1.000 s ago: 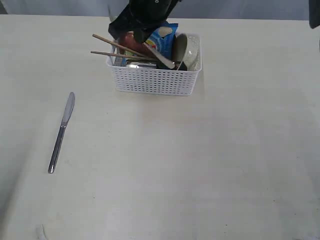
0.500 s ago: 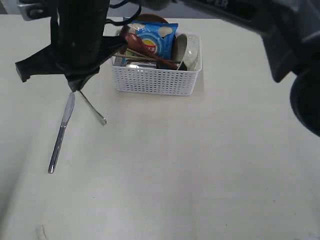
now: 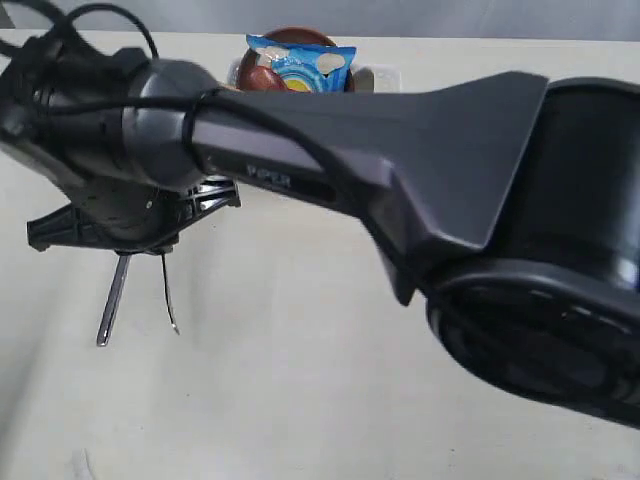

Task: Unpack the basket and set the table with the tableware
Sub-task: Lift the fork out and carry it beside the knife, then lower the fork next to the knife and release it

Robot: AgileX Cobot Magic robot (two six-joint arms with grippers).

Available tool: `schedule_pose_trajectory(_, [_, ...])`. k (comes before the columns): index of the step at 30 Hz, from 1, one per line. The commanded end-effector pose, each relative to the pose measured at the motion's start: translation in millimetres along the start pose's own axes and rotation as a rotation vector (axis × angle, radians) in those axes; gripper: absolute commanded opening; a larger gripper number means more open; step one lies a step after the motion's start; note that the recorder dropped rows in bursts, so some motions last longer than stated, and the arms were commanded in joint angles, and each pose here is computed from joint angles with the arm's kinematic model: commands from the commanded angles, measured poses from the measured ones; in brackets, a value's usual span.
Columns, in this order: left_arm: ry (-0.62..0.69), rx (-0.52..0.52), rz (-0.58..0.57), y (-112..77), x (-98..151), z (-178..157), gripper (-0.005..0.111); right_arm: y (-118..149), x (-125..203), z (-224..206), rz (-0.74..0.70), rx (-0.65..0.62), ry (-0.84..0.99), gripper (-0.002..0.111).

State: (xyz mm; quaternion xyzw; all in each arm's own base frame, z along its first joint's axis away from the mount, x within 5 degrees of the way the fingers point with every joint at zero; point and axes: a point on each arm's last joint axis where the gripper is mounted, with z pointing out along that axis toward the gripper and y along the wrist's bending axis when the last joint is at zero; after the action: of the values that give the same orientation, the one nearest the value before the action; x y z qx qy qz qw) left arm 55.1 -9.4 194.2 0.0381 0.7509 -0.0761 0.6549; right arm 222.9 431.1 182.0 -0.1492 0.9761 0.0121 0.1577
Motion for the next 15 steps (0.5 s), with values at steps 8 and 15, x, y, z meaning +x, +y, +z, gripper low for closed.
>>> schedule_pose_trajectory(8, [-0.007,0.002,-0.004,-0.1,0,0,0.0,-1,6,35,0.097,0.111,0.001,0.0])
schedule_pose_trajectory(15, [-0.007,0.002,-0.002,-0.1,0,0,0.0,9,11,41,0.096,0.068,-0.015,0.0])
